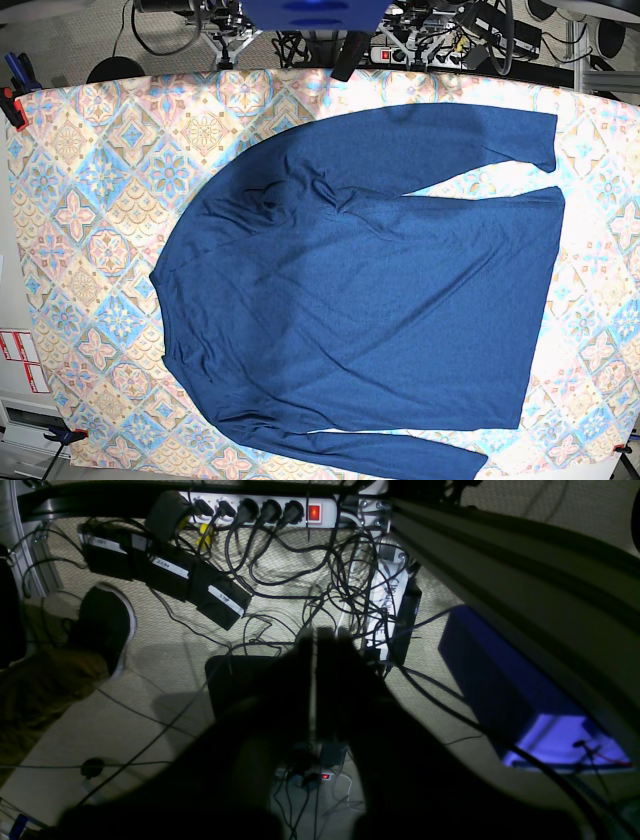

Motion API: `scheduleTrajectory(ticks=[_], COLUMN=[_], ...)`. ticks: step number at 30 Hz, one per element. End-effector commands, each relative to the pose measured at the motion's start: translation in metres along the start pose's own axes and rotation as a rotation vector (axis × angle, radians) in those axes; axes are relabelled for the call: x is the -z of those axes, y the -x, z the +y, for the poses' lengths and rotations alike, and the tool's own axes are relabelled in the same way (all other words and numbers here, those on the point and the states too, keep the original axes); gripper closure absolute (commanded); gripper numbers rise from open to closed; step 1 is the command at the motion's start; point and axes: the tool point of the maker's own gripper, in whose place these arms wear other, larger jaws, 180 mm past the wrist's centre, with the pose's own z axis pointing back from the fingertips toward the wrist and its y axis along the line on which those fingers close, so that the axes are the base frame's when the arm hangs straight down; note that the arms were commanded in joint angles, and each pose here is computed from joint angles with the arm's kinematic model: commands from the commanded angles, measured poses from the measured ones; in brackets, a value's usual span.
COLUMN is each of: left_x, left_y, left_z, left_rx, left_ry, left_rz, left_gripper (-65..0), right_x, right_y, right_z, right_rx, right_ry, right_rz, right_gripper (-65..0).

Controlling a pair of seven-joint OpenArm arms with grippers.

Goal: Fold the T-shirt properly

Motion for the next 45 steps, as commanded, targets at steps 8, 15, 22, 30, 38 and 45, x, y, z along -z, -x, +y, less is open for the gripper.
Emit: scheduleTrajectory(ticks=[8, 15, 22, 30, 38, 45], left_x=[0.000, 0.000, 0.001, 0.001, 0.001, 0.001], left_y=[0.001, 0.000, -0.009, -0.010, -0.009, -0.009], left_z=[-0.002, -0.003, -0.003, -0.003, -0.003, -0.003], left_rx=[0.003, 0.002, 0.002, 0.002, 0.002, 0.002], left_ry=[0.000, 0.002, 0.002, 0.002, 0.002, 0.002], left_rz=[-0.006, -0.008, -0.021, -0.023, -0.021, -0.023], left_gripper=[0.0, 0.0, 0.0, 0.0, 0.0, 0.0], right_x=[0.000, 0.000, 0.000, 0.000, 0.000, 0.000], right_y=[0.000, 0.001, 0.001, 0.001, 0.001, 0.001], right_z=[-0.002, -0.002, -0.002, -0.003, -0.003, -0.003], right_rx=[-0.004, -0.004, -0.007, -0.008, -0.008, -0.008], right_ry=[0.002, 0.002, 0.001, 0.003, 0.003, 0.003], right_rz=[-0.001, 0.000, -0.001, 0.000, -0.001, 0.000], right_gripper=[0.0, 0.0, 0.0, 0.0, 0.0, 0.0])
